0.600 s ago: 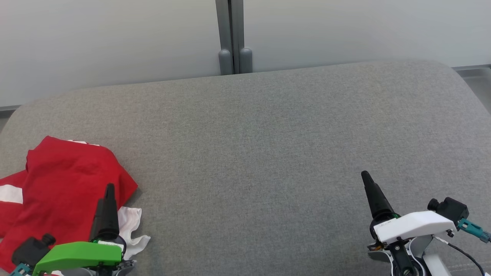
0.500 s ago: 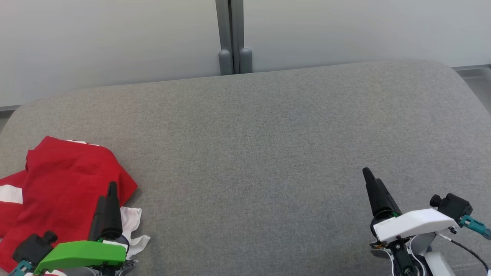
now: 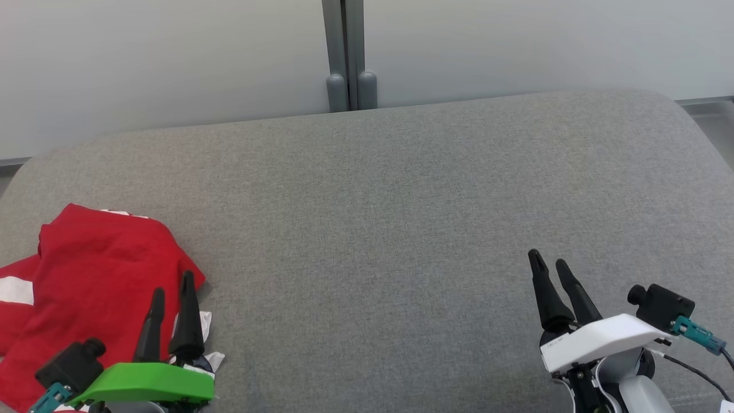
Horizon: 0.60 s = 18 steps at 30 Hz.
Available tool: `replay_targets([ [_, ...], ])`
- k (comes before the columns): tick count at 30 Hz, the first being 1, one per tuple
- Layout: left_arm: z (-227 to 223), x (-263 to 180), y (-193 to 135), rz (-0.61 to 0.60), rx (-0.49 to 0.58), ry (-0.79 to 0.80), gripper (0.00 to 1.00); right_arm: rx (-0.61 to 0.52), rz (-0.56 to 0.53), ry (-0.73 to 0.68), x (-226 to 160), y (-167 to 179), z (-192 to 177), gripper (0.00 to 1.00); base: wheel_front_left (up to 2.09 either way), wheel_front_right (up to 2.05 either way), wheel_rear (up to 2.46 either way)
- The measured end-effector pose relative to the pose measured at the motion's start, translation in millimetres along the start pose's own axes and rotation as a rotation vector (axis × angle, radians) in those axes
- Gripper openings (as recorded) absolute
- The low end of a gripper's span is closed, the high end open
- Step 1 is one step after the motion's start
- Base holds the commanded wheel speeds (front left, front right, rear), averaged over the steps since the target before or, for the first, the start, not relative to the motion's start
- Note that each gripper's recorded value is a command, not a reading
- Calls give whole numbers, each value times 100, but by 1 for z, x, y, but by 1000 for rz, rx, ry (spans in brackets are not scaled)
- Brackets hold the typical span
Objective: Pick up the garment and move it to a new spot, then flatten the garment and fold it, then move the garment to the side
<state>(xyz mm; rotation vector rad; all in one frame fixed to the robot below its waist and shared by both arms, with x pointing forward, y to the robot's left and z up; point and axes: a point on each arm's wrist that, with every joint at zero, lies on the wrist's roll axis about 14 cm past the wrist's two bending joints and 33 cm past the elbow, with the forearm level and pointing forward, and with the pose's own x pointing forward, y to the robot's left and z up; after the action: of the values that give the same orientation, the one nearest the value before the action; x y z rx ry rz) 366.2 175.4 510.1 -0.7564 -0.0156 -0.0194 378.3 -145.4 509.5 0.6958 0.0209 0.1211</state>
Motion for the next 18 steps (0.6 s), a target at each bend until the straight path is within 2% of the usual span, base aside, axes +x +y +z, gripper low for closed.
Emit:
replay_targets([
  [6,-2,-1,0,0,71,-1,100,-42,-2,8,-2,-1,-5,100,0,0,0],
  [18,-1,-1,-8,-32,200,-17,100,-206,35,26,-1,6,-14,100,0,0,0],
])
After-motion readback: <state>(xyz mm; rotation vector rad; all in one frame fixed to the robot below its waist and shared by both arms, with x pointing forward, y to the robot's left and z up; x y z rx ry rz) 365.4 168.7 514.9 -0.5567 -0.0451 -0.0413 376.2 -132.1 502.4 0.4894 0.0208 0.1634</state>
